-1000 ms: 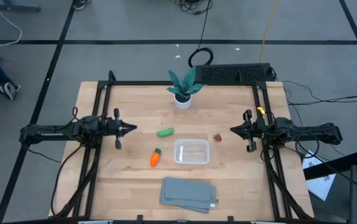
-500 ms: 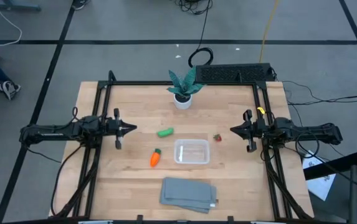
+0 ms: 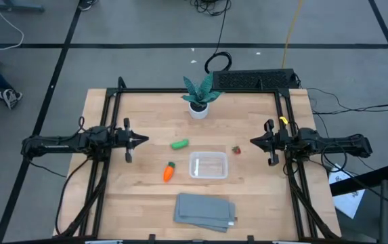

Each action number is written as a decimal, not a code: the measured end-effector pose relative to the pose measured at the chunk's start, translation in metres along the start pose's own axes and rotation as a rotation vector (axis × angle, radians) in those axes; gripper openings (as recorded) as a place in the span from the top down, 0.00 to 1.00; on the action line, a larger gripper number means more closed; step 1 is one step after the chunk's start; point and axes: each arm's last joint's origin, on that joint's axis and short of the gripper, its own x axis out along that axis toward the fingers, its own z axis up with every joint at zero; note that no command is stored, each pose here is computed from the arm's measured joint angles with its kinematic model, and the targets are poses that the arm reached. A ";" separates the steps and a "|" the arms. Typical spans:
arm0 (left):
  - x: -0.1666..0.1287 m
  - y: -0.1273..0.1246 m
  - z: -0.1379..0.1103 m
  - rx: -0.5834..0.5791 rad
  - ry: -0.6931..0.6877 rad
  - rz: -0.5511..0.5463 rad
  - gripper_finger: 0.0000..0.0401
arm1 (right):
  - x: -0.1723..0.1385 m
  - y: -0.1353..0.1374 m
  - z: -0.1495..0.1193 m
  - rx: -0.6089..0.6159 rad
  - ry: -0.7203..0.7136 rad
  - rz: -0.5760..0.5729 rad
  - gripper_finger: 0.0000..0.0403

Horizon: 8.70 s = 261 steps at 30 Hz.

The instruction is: Pick and placing Produce into tupperware

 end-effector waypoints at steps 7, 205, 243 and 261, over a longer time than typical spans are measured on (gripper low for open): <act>0.000 0.000 0.000 0.000 0.000 0.000 0.94 | 0.000 0.000 0.000 0.000 0.000 0.000 1.00; 0.224 0.038 0.157 -0.154 1.136 -0.109 0.94 | 0.000 0.000 0.003 -0.156 -0.030 -0.002 1.00; 0.231 0.024 0.085 -0.174 1.146 -0.059 0.12 | 0.000 0.000 0.003 -0.156 -0.030 -0.002 1.00; 0.239 0.021 0.043 -0.194 1.106 -0.075 0.14 | 0.000 0.000 0.003 -0.156 -0.029 -0.002 1.00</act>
